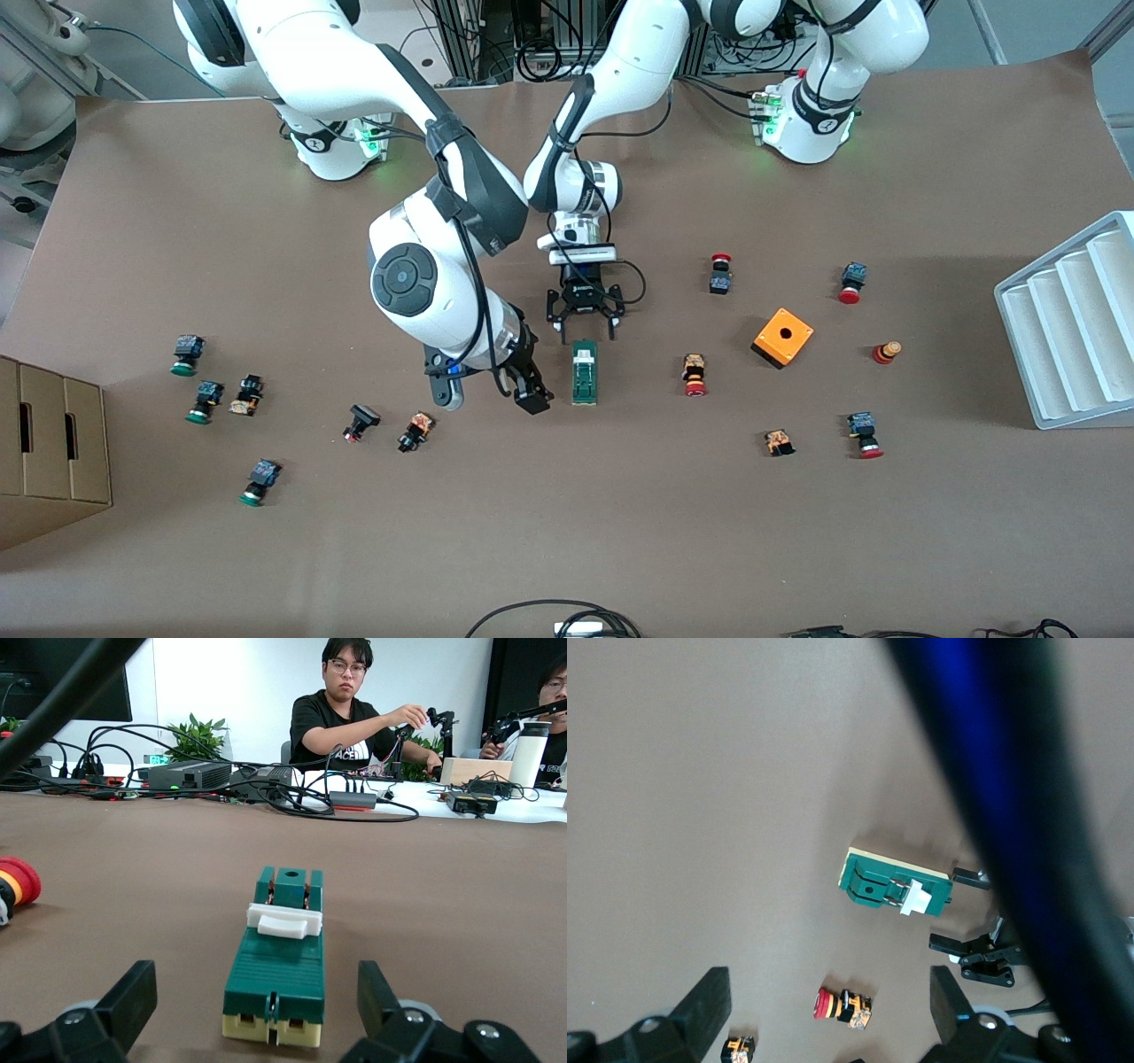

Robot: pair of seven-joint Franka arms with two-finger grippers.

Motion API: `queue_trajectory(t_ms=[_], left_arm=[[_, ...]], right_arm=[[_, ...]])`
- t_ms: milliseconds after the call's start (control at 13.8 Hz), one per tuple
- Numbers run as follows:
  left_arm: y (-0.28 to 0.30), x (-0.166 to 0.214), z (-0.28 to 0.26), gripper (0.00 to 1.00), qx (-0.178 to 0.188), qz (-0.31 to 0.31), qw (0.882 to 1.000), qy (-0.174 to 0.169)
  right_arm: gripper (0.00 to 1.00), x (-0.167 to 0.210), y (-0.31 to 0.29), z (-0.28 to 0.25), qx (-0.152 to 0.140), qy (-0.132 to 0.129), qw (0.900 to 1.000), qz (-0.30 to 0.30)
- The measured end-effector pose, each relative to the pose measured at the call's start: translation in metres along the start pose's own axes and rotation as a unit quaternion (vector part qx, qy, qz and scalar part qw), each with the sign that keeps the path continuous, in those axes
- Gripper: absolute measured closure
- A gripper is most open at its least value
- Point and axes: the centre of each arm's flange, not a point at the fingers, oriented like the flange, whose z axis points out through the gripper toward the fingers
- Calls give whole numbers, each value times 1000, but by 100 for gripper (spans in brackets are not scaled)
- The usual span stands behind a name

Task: Close load switch with both arms

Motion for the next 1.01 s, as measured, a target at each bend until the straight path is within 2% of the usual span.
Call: queue_trajectory(t_ms=[1014], left_arm=[[10,-1,7,0,-21,3,1000,9]], right_arm=[[0,-7,1,10,7,5,1000,3]])
